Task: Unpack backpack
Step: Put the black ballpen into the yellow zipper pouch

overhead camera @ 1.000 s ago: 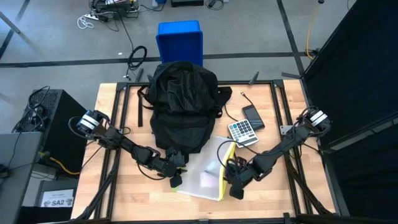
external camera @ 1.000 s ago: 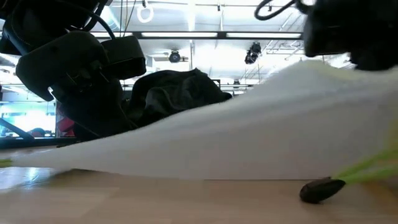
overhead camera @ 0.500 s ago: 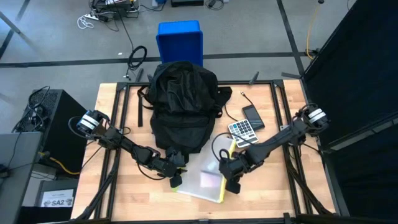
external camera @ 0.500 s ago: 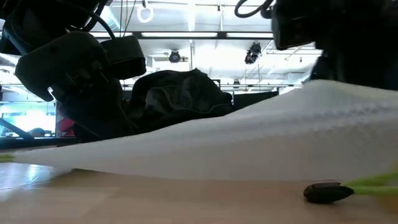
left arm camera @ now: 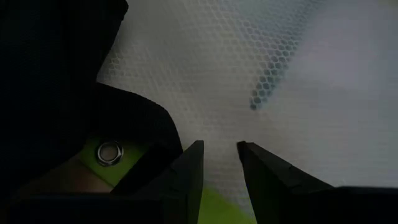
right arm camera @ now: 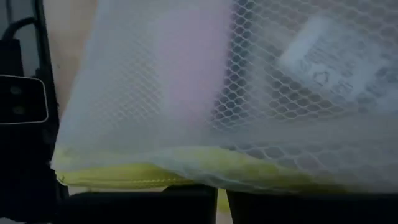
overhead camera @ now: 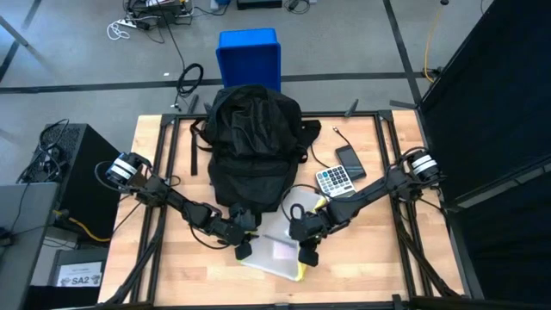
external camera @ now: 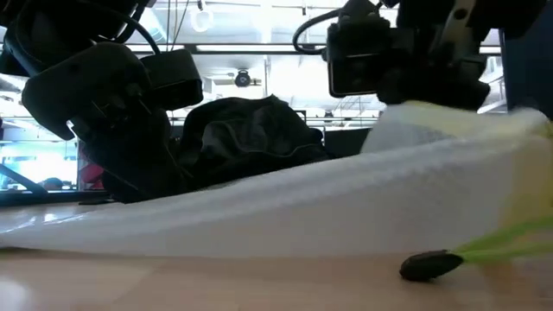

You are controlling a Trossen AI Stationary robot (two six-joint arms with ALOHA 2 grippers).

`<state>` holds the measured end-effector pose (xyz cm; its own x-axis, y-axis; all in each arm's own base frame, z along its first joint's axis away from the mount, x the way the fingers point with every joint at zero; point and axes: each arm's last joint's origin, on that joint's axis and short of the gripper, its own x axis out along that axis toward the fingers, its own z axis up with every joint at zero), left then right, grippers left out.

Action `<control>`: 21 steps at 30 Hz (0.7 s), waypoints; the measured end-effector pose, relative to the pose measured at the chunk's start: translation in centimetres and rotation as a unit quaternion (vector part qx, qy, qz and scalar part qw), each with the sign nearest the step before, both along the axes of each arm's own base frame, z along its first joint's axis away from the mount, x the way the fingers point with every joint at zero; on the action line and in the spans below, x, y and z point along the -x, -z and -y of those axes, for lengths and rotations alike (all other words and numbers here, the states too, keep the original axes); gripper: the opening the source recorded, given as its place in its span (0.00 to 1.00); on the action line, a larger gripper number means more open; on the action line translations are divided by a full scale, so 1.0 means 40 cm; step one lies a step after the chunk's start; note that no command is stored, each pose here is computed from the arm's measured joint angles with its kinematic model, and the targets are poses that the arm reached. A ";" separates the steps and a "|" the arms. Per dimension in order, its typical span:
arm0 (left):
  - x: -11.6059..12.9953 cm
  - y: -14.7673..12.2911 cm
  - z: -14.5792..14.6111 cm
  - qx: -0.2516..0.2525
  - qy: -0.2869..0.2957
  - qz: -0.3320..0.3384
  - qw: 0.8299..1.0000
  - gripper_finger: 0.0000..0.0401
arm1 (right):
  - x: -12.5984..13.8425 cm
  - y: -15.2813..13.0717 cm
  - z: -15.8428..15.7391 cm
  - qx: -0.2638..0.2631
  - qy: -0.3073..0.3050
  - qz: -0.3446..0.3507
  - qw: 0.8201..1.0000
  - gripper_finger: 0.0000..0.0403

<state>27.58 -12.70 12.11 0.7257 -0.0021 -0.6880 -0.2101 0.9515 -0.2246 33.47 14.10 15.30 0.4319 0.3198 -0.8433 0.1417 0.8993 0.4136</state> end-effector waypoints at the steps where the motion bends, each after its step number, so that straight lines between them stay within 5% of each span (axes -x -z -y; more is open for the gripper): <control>1: 0.000 0.000 0.000 0.000 0.000 0.000 1.000 0.22 | -0.003 -0.001 0.001 0.003 -0.001 0.007 1.000 0.01; 12: -0.001 -0.001 0.000 0.000 0.001 0.002 1.000 0.22 | -0.040 -0.054 -0.007 -0.001 -0.013 0.139 0.990 0.00; 21: -0.001 -0.001 0.000 0.002 -0.001 0.003 1.000 0.22 | -0.023 -0.058 -0.008 -0.037 -0.026 0.096 0.994 0.18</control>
<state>27.62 -12.72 12.15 0.7295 -0.0036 -0.6840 -0.2099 0.9506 -0.2289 34.40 14.42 17.62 0.5648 0.4031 -0.7201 0.0080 0.8699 0.4932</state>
